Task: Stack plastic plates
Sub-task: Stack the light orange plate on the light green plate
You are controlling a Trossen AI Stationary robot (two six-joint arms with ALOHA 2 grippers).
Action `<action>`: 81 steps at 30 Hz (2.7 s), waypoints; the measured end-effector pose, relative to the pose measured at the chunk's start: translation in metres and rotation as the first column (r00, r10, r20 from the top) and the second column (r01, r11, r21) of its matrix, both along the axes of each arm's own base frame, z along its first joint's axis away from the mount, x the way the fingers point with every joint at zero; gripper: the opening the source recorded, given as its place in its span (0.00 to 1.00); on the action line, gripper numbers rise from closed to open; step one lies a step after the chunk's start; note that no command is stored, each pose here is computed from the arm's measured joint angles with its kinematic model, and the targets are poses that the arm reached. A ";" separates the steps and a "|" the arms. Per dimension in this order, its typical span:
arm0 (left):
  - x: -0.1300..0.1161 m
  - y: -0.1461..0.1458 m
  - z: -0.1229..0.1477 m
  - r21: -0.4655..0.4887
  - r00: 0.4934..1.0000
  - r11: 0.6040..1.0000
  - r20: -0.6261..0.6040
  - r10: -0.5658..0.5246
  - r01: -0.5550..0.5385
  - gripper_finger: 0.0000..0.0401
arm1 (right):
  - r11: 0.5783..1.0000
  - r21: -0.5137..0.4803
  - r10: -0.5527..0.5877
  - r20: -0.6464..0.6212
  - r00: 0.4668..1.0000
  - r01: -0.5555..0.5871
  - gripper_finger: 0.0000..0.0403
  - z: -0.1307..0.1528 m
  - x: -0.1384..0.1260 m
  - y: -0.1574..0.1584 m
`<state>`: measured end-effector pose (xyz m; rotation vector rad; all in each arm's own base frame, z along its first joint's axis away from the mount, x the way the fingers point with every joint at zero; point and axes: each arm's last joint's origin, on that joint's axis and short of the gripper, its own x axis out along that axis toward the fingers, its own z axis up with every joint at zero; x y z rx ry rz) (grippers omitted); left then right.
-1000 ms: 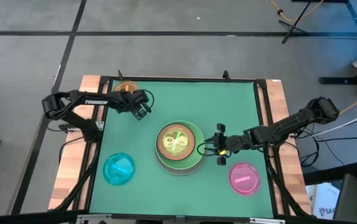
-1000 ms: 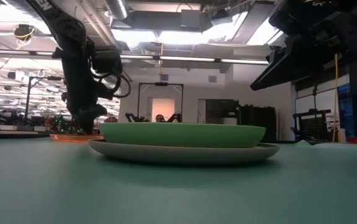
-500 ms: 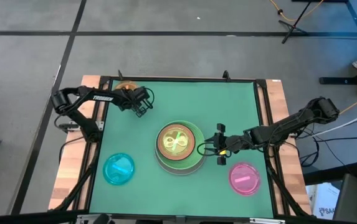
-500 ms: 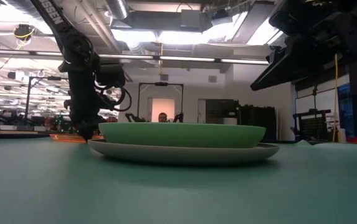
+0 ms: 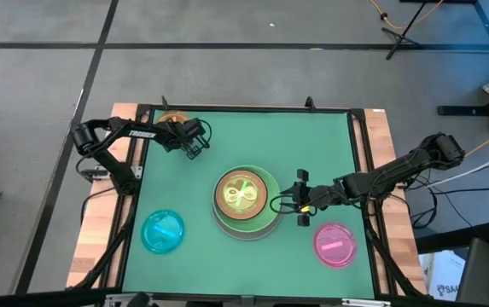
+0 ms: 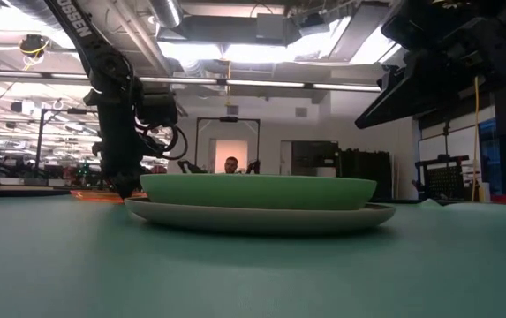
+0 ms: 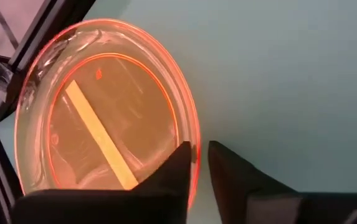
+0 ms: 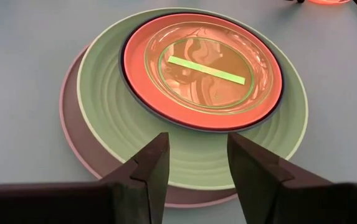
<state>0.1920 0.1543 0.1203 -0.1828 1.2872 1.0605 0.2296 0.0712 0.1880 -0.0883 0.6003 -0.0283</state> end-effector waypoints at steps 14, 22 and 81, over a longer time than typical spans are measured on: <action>0.006 -0.011 -0.001 0.015 0.995 0.996 -0.063 -0.083 0.084 0.01 | 1.000 -0.014 -0.023 0.007 1.000 0.023 0.38 0.000 0.000 -0.001; 0.017 -0.032 0.001 0.036 0.981 0.984 -0.091 -0.173 0.176 0.00 | 1.000 -0.013 -0.023 0.008 1.000 0.023 0.38 0.000 0.000 -0.001; 0.070 -0.233 0.071 0.322 0.265 0.458 0.496 -0.827 0.829 0.01 | 1.000 -0.002 -0.029 0.012 1.000 0.029 0.38 0.000 0.000 -0.001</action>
